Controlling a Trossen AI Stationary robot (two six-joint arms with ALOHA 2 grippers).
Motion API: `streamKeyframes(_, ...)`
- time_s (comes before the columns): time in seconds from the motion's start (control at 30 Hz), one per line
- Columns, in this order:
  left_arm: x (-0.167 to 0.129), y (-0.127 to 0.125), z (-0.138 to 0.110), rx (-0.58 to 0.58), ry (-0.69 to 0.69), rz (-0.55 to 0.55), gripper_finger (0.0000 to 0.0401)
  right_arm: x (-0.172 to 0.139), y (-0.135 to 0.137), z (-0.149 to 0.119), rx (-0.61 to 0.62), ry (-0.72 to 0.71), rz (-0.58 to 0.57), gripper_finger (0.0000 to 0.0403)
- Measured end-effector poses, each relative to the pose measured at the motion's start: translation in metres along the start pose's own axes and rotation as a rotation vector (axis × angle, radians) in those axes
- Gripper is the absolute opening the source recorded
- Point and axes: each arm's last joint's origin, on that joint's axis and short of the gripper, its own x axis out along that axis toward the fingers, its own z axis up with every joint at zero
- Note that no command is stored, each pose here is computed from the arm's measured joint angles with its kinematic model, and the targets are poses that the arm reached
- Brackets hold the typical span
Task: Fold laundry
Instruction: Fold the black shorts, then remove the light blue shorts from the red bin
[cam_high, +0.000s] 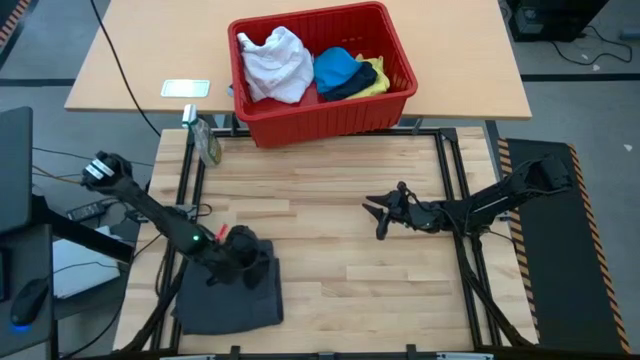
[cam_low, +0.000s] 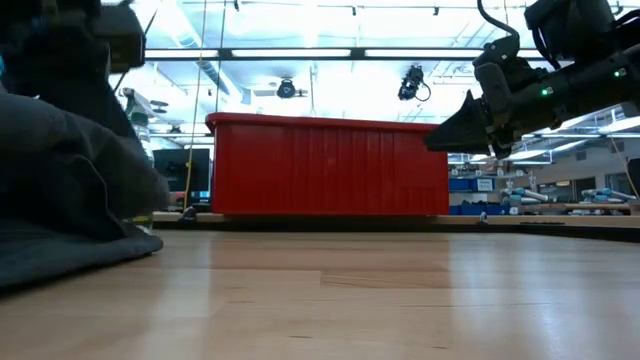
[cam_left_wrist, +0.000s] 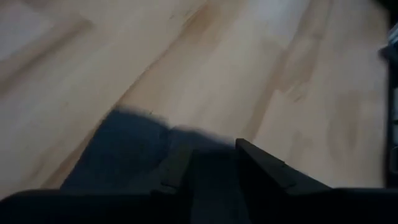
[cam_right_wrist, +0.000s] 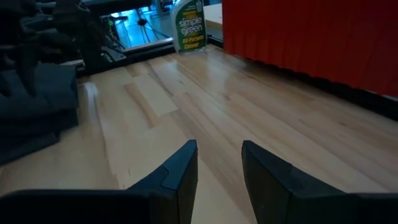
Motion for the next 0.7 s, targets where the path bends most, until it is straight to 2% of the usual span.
streamKeyframes(0.1,-0.007,-0.001,0.007,0.011,-0.068,-0.014,0.0116,0.001,-0.002,0.001,0.008,-0.010,-0.008,0.0132)
streamKeyframes(0.2,-0.011,0.001,0.013,0.045,-0.136,0.010,0.0116,0.002,-0.004,0.002,0.012,-0.013,-0.015,0.0132)
streamKeyframes(0.43,-0.005,0.012,0.032,0.100,-0.200,0.093,0.0116,0.003,-0.004,0.002,0.014,-0.004,0.012,0.0132)
streamKeyframes(0.63,0.006,0.027,0.062,0.112,-0.337,0.221,0.0116,0.003,-0.003,0.002,0.002,0.001,0.029,0.0132)
streamKeyframes(0.7,0.010,0.032,0.079,0.169,-0.357,0.206,0.0116,0.003,-0.003,0.002,-0.034,0.000,0.029,0.0132)
